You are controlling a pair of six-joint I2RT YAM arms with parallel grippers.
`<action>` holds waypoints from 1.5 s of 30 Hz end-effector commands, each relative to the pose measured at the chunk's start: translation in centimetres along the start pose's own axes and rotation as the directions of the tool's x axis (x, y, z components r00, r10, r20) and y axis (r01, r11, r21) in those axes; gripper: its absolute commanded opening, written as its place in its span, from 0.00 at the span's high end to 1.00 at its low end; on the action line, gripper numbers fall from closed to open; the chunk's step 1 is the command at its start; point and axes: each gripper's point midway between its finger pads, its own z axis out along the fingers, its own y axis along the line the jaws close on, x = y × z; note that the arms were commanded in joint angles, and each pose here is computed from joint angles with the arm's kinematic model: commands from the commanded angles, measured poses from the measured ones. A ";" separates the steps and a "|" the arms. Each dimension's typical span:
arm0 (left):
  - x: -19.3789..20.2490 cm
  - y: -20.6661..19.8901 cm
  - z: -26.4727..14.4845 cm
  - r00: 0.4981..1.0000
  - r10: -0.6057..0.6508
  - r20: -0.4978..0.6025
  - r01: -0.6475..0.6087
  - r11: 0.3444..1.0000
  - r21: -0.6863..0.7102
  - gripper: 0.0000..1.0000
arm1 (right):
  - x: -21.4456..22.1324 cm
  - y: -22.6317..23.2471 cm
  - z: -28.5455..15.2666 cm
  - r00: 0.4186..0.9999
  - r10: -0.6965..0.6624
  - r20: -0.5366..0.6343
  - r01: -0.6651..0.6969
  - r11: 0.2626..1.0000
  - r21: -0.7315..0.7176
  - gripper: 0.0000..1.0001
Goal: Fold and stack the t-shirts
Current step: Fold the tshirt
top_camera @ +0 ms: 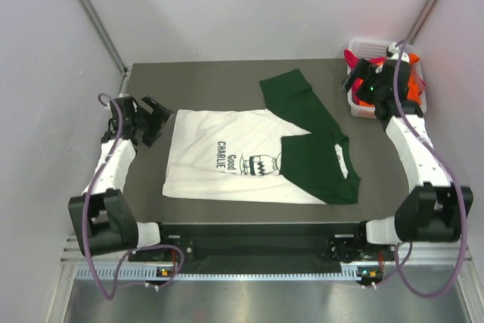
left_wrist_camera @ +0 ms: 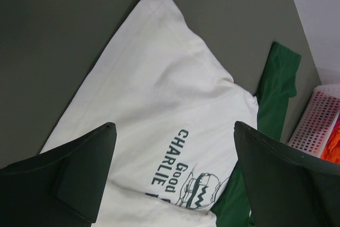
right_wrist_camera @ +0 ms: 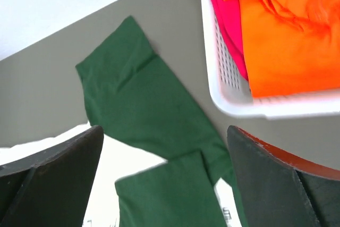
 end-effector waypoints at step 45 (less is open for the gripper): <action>-2.4 2.4 17.8 0.970 0.156 -0.188 -0.173 0.982 -0.073 0.16 | 11.0 8.4 29.2 0.939 -0.111 -0.324 0.055 0.983 -0.175 0.24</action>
